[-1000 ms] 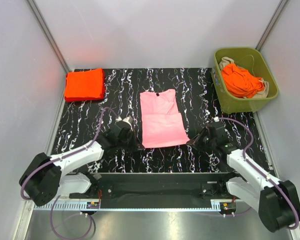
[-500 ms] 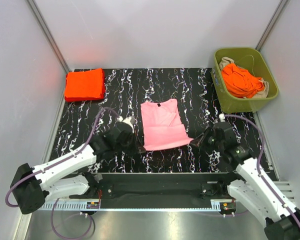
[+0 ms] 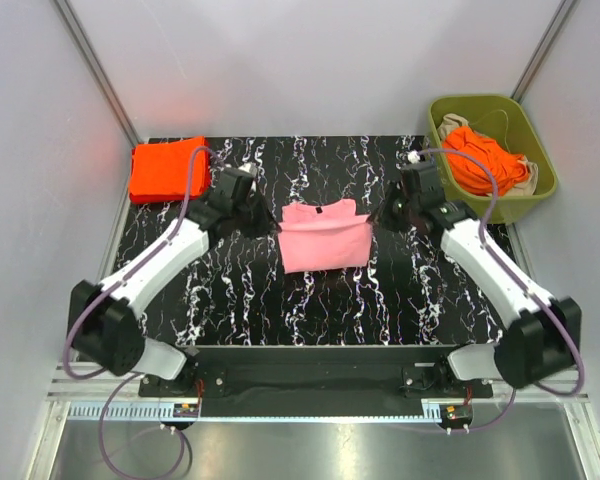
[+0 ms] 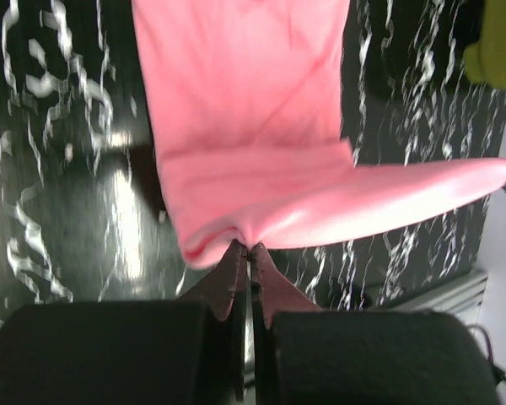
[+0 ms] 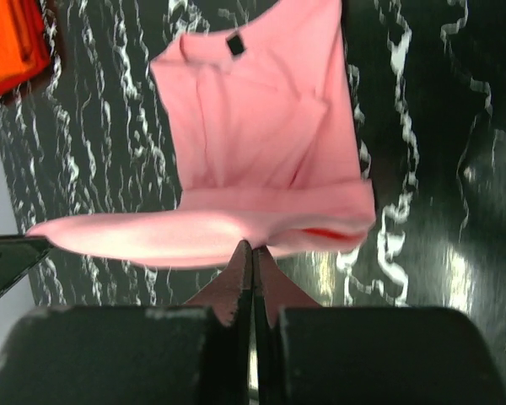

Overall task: Fold and stack the t-shirts
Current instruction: Fold the tshirt

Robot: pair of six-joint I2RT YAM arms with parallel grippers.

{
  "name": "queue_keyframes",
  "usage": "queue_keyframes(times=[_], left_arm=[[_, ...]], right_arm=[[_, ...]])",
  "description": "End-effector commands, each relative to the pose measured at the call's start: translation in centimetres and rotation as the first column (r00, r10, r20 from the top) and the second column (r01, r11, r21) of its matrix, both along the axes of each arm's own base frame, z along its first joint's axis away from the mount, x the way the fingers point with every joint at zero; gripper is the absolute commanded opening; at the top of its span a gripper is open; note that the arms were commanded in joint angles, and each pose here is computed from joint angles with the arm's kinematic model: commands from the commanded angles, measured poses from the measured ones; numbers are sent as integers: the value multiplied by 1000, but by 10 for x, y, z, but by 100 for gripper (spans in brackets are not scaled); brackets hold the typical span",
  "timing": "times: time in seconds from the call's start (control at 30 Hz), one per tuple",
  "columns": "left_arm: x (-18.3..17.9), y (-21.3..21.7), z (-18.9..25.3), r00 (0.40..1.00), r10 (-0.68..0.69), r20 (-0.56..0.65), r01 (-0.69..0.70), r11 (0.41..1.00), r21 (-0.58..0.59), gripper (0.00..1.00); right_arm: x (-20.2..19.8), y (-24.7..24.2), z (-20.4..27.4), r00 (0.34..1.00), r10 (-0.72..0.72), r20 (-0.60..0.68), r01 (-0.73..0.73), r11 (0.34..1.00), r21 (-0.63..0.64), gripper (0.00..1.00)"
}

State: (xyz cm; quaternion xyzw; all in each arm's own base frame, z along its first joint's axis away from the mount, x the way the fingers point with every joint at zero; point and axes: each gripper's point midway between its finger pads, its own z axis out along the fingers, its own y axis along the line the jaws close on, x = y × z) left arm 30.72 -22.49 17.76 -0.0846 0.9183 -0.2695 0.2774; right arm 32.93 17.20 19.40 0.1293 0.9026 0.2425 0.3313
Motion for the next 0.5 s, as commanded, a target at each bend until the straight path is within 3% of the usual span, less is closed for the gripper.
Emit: queue_keyframes(times=[0.0,0.23,0.27,0.47], left_arm=[[48,-5,34,995,-46,92,49,998,-34,0],[136,-8,23,993,-82,83,89,993,-78,0],[148,-11,0,995,-92,45,95,993,-74,0],[212,-18,-27,989,-138,50,144,979,-147,1]], right_arm=[[49,-3,10,998,26,63,-22,998,-51,0],[119,3,-12,998,65,6,-65,998,-18,0],[135,5,-20,997,73,-4,-73,997,-9,0],[195,5,-67,995,76,-61,-74,997,33,2]])
